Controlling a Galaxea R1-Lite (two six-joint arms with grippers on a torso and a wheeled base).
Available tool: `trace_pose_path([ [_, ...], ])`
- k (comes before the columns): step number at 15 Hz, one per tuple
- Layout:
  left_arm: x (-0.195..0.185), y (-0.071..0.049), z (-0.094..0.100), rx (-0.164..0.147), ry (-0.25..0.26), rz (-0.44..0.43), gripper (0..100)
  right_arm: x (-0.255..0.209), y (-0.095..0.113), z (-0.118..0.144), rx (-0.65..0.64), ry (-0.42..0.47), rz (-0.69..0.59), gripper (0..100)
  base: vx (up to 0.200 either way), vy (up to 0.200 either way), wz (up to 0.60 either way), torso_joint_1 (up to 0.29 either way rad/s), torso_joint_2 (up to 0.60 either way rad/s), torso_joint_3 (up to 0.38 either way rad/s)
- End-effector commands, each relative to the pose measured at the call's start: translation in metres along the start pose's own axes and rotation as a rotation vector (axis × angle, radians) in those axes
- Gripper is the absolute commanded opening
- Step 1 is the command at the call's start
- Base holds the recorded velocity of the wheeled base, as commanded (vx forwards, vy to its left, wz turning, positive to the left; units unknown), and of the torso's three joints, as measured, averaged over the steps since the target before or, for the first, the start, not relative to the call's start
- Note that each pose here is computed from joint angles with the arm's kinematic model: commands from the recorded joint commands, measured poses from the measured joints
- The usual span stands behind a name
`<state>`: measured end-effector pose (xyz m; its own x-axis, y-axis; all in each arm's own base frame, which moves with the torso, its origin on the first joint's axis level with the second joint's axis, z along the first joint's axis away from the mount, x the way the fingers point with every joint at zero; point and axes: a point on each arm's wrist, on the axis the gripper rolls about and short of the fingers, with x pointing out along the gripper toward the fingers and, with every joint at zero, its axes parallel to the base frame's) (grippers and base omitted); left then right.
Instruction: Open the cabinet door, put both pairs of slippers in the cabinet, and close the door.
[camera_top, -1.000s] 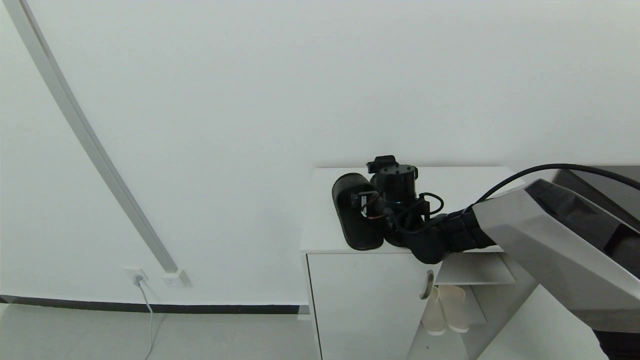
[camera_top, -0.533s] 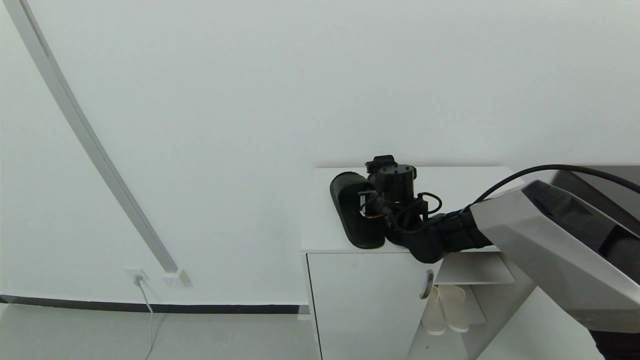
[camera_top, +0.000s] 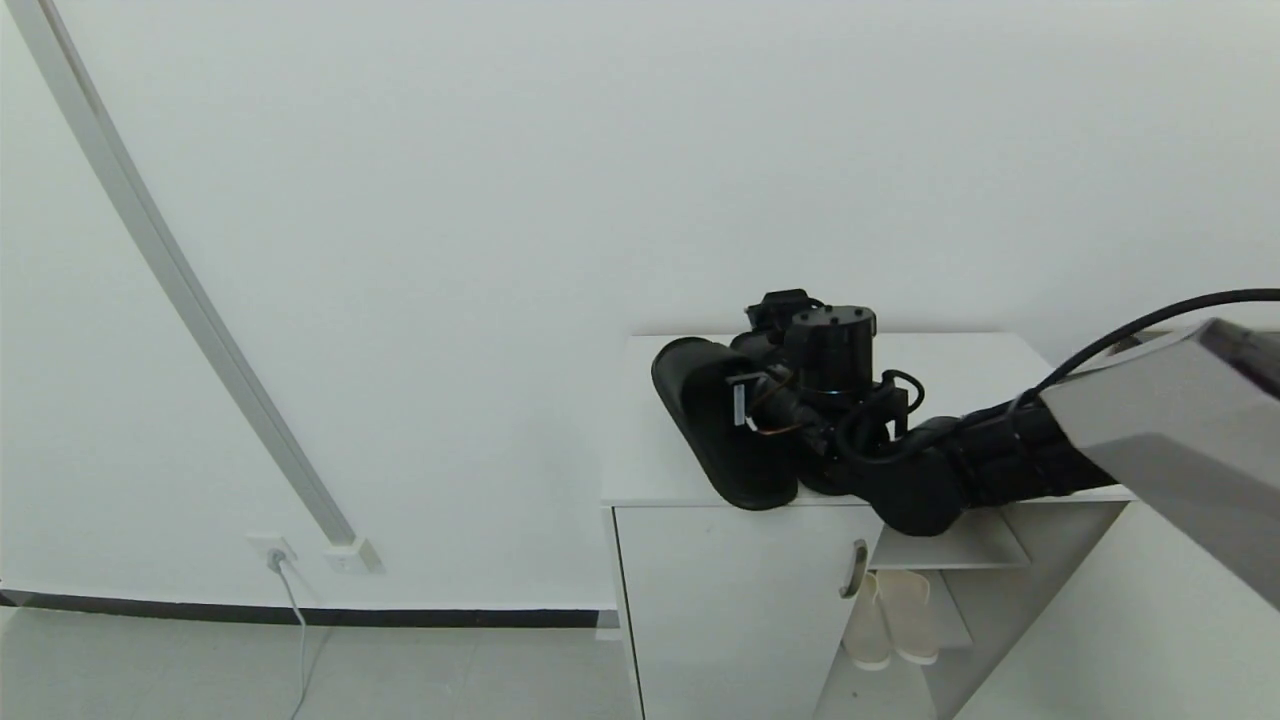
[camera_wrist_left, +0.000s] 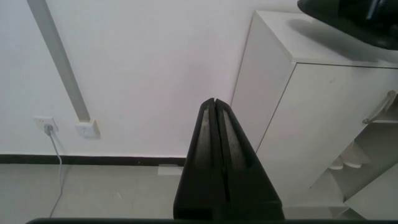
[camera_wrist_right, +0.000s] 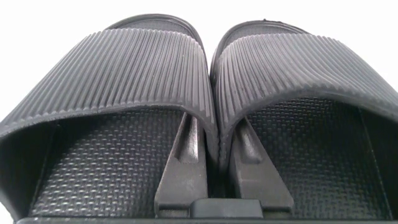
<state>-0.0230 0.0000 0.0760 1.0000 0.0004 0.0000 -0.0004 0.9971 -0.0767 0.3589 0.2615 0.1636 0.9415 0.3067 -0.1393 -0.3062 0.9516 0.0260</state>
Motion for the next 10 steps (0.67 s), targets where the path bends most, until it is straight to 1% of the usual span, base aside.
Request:
trace_pose_path([
  [1, 0.0, 0.0, 0.0, -0.001, 0.0, 0.001, 0, -0.068, -0.012, 0.029, 0.001, -0.01, 0.097, 0, 0.0, 0.0, 0.0, 0.0, 0.0, 0.0],
  [3, 0.0, 0.0, 0.0, -0.001, 0.0, 0.001, 0, -0.105, -0.023, 0.026, -0.008, 0.025, 0.191, 0, 0.0, 0.0, 0.0, 0.0, 0.0, 0.0],
  [6, 0.0, 0.0, 0.0, -0.001, 0.0, 0.001, 0, -0.146, -0.036, 0.022, -0.014, 0.051, 0.284, 0, 0.0, 0.0, 0.0, 0.0, 0.0, 0.0],
  [8, 0.0, 0.0, 0.0, -0.001, 0.0, 0.001, 0, -0.152, -0.037, 0.02, -0.016, 0.055, 0.3, 0, 0.0, 0.0, 0.0, 0.0, 0.0, 0.0],
  [10, 0.0, 0.0, 0.0, 0.0, 0.0, 0.001, 0, -0.152, -0.034, 0.012, -0.025, 0.086, 0.308, 0, 0.0, 0.0, 0.0, 0.0, 0.0, 0.0],
])
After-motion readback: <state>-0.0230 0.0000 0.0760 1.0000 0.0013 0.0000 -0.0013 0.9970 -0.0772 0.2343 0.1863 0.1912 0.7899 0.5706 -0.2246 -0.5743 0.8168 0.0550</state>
